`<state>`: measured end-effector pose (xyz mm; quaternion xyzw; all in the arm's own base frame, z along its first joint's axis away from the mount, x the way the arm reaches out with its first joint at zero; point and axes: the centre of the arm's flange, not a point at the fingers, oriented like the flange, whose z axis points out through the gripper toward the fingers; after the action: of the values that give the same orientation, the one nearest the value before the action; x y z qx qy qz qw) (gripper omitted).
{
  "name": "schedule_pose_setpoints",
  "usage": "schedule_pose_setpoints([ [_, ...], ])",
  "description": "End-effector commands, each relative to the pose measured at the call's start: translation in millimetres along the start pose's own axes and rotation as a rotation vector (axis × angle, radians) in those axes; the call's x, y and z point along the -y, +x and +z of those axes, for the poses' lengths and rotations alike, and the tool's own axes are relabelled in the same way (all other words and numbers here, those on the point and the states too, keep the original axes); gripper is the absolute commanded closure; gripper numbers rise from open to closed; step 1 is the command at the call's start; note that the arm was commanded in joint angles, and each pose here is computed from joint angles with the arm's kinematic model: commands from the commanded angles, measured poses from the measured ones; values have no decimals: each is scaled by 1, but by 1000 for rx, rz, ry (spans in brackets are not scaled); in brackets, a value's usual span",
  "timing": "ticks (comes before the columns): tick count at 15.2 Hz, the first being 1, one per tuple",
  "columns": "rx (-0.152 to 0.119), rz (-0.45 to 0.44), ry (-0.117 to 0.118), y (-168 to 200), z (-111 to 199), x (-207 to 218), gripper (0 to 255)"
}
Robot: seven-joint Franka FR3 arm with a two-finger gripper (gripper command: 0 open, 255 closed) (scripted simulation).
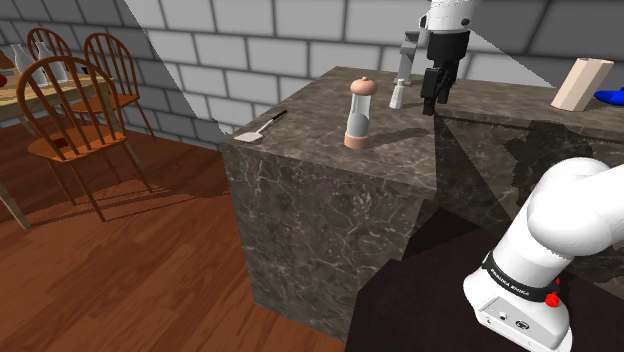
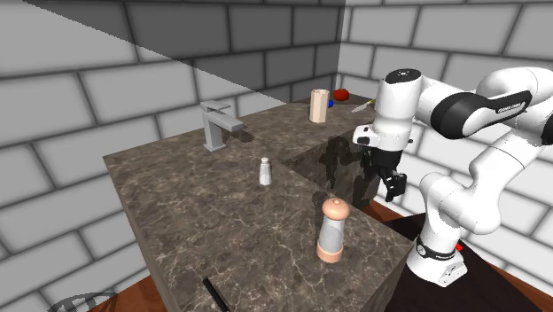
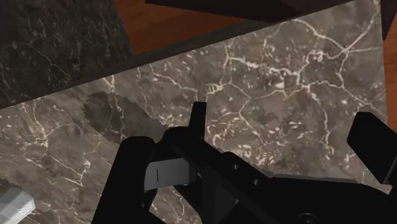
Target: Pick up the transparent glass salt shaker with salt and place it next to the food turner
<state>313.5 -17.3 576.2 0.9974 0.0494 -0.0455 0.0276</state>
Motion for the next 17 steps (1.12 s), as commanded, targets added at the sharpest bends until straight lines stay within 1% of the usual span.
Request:
schedule_pose_setpoints([
  [1, 0, 0, 0, 0, 0, 0, 0],
  [17, -159, 31, 11, 91, 26, -177, 0],
])
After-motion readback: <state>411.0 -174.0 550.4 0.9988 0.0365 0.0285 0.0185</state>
